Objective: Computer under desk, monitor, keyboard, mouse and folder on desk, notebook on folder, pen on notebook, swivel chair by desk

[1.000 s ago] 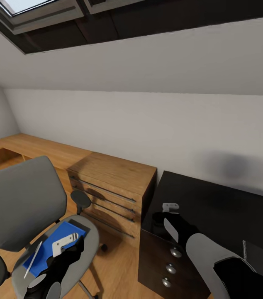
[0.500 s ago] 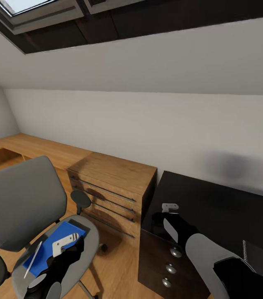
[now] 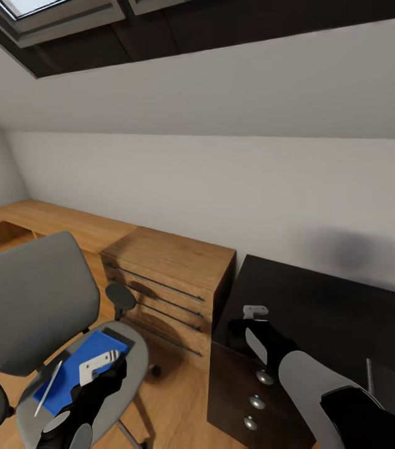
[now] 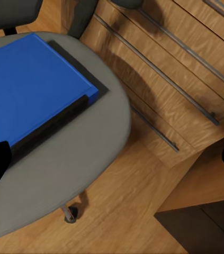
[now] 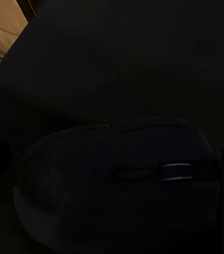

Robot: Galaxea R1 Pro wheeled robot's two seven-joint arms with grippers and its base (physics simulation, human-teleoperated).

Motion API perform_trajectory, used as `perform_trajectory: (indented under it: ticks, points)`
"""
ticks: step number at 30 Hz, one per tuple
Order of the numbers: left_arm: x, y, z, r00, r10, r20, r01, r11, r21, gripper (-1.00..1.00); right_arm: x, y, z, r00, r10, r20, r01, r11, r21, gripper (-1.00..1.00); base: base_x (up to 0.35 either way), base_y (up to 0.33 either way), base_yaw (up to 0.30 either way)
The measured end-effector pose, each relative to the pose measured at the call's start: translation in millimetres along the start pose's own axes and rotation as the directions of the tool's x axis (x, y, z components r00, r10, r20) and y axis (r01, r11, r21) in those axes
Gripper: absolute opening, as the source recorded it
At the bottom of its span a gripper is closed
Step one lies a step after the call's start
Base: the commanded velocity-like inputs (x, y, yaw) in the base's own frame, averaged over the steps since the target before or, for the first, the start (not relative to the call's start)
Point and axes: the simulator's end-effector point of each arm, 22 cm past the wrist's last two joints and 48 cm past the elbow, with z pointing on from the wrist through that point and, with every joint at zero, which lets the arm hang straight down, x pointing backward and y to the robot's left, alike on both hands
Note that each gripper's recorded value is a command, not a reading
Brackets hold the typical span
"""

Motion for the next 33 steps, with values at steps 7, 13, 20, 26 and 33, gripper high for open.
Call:
perform_trajectory:
  ticks: [7,13,20,26,33]
  points:
    - [2.5,0.6,1.9,1.000,0.000,-0.001,0.000,1.000,0.000,1.00,2.4,-0.2,2.3,1.000,0.000,-0.001,0.000,1.000,0.001,1.00,0.000,0.000,0.000]
    - [9.4,2.5,7.3,1.000,0.000,0.001,0.000,1.000,0.001,1.00,0.6,1.0,7.5,1.000,-0.018,0.018,0.018,1.000,0.003,1.00,0.000,0.000,0.000]
    - [9.3,2.5,7.3,1.000,0.000,0.001,0.000,1.000,0.001,1.00,0.3,0.3,7.6,1.000,-0.015,0.019,0.015,1.000,0.004,-1.00,0.000,0.000,0.000]
    - [9.4,2.5,7.3,1.000,0.000,0.001,0.000,1.000,0.001,1.00,0.1,-1.1,7.7,1.000,-0.009,0.018,0.009,1.000,0.005,-1.00,0.000,0.000,0.000]
    - [9.4,2.5,7.3,1.000,0.000,0.001,0.000,1.000,0.001,1.00,0.1,-1.1,7.7,1.000,-0.010,0.019,0.010,1.000,0.005,-1.00,0.000,0.000,0.000]
